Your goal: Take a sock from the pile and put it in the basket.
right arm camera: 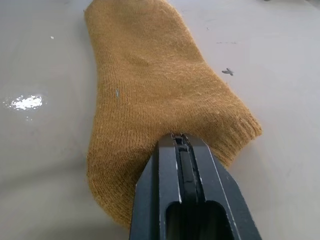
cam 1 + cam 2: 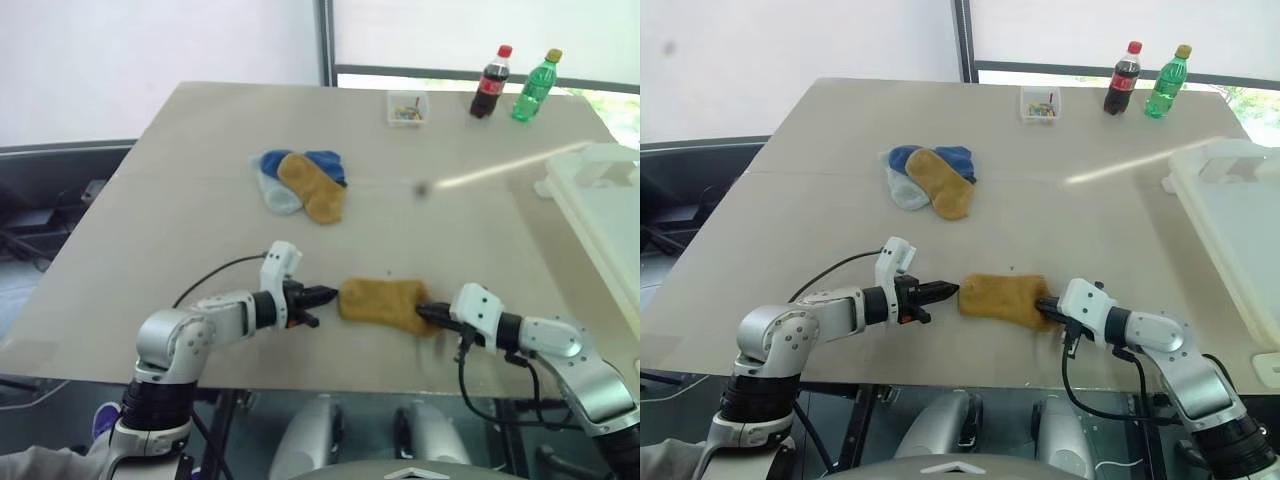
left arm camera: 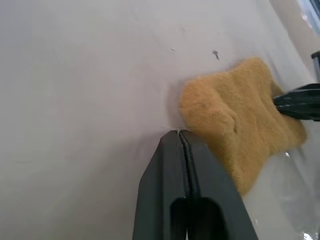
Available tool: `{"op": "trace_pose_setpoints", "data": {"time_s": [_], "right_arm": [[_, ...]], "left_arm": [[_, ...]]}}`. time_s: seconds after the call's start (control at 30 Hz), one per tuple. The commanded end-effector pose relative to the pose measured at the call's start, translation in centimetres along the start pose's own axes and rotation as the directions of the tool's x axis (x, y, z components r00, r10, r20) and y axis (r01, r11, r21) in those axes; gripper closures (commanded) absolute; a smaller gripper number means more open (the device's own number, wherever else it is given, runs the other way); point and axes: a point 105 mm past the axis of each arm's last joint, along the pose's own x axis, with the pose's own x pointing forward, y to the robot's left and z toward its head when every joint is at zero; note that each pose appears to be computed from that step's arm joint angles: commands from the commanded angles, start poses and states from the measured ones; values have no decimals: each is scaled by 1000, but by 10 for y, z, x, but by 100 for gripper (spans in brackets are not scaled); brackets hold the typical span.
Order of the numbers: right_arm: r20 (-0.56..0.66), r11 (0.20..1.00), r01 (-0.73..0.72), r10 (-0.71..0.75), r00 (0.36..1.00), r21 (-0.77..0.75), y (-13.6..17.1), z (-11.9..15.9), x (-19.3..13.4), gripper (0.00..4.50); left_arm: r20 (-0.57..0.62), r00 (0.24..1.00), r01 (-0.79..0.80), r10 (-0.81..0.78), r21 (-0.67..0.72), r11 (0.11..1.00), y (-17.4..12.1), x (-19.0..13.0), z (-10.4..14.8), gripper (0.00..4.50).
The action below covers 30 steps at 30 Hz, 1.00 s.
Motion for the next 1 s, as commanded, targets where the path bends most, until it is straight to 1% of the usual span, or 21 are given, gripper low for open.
{"op": "trace_pose_setpoints", "data": {"time_s": [0.03,0.1,0.13,0.17,0.2,0.33,0.43,0.67,0.77,0.83,0.87,0.93,0.97,1.0], "right_arm": [[72,999,50,-51,996,17,-10,20,-5,424],[103,996,72,-77,992,51,-13,28,-7,364],[125,992,107,-116,985,72,-18,34,-9,308],[145,987,124,-138,980,105,-20,39,-10,269],[158,983,126,-146,977,130,-21,42,-12,220],[152,973,93,-127,980,211,-13,47,-18,220],[74,957,104,-128,989,272,-10,33,-18,220],[-75,945,118,-100,992,306,2,-4,-16,220],[-90,948,118,-96,991,296,2,-9,-16,299],[-87,950,119,-98,991,288,0,-8,-16,403],[-86,951,120,-100,991,286,-2,-8,-17,442],[-88,953,132,-112,990,273,-5,-7,-20,450],[-87,952,137,-118,989,274,-7,-7,-21,450],[-86,953,142,-123,989,267,-9,-6,-22,450]], "left_arm": [[40,997,73,-73,-10,997,-10,-10,10,321],[55,994,92,-91,-8,996,-13,-14,14,230],[58,993,105,-105,-4,994,-15,-16,15,176],[58,992,116,-116,5,993,-17,-18,16,138],[58,990,125,-126,11,992,-18,-19,16,91],[48,988,143,-144,11,990,-22,-16,14,91],[18,990,137,-137,-1,991,-23,-9,7,91],[-33,997,75,-75,-2,997,-16,12,-8,91],[-26,997,71,-72,-6,997,-16,17,-8,172],[-22,997,71,-72,-10,997,-16,16,-8,275],[-20,997,70,-70,-14,997,-15,15,-8,314],[-19,997,69,-70,-18,997,-14,12,-8,412],[-19,998,67,-68,-19,998,-14,11,-8,446],[-17,998,61,-62,-23,998,-13,9,-8,446]]}}
